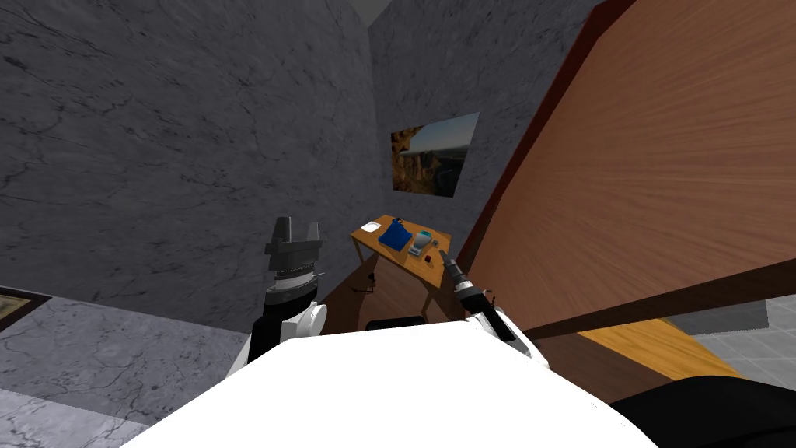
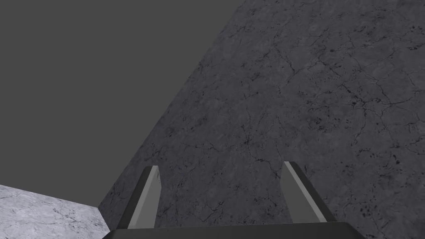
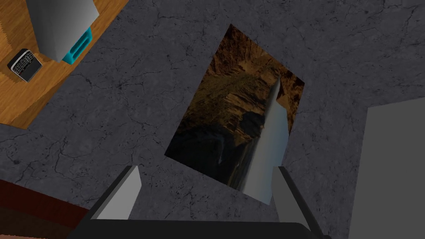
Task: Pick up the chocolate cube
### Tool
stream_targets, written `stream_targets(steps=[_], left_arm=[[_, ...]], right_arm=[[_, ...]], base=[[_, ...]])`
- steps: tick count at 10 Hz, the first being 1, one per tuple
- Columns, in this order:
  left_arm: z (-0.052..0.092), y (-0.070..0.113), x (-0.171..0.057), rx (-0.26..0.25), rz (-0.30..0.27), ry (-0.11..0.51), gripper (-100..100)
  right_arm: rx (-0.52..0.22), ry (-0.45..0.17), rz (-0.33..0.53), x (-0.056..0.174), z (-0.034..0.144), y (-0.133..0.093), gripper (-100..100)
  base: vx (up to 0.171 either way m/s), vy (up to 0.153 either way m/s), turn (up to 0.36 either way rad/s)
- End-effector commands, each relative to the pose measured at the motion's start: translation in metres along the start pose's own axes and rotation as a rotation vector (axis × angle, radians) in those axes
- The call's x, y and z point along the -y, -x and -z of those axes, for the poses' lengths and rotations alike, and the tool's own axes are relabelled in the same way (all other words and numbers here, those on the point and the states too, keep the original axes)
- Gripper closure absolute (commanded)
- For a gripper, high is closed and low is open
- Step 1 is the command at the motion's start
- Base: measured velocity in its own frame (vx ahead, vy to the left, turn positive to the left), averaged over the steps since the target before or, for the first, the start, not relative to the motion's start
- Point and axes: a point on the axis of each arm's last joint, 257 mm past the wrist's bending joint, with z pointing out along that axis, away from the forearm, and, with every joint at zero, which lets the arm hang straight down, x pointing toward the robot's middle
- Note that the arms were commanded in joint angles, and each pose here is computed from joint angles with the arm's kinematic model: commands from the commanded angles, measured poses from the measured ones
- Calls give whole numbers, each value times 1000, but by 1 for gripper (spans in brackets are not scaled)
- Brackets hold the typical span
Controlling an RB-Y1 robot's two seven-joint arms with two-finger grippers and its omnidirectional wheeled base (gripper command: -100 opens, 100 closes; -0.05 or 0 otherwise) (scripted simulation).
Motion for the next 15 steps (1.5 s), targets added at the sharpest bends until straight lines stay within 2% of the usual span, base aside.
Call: stream_targets(steps=[1, 2, 3, 4, 5, 6, 7, 8, 9, 10, 11, 13, 15], left_arm=[[0, 0, 0, 0, 0, 0, 0], [0, 0, 0, 0, 0, 0, 0], [0, 0, 0, 0, 0, 0, 0], [0, 0, 0, 0, 0, 0, 0], [0, 0, 0, 0, 0, 0, 0], [0, 0, 0, 0, 0, 0, 0], [0, 0, 0, 0, 0, 0, 0], [0, 0, 0, 0, 0, 0, 0], [0, 0, 0, 0, 0, 0, 0], [0, 0, 0, 0, 0, 0, 0], [0, 0, 0, 0, 0, 0, 0], [0, 0, 0, 0, 0, 0, 0], [0, 0, 0, 0, 0, 0, 0]], right_arm=[[-49, -50, 72, 25, 7, -7, -100], [-83, -89, 107, 43, 14, -13, -100], [-94, -94, 144, 48, 16, -13, -100], [-141, -141, 191, 71, 26, -18, -100], [-142, -139, 209, 71, 26, -18, -100], [-191, -186, 259, 95, 39, -23, -100], [-192, -185, 273, 95, 39, -23, -100], [-243, -233, 321, 119, 53, -27, -100], [-245, -232, 334, 119, 53, -27, -100], [-298, -280, 382, 143, 69, -30, -100], [-300, -279, 394, 143, 69, -30, -100], [-402, -365, 477, 185, 102, -34, -100], [-414, -374, 505, 191, 106, -32, -100]], base=[[9, -10, 103], [17, -12, 174], [15, -14, 52], [17, -9, 99], [16, -6, 57], [22, 5, 133], [21, 1, 64], [28, 5, 113], [22, 0, 72], [29, 8, 155], [30, 3, 65], [54, 25, 197], [38, 6, 17]])
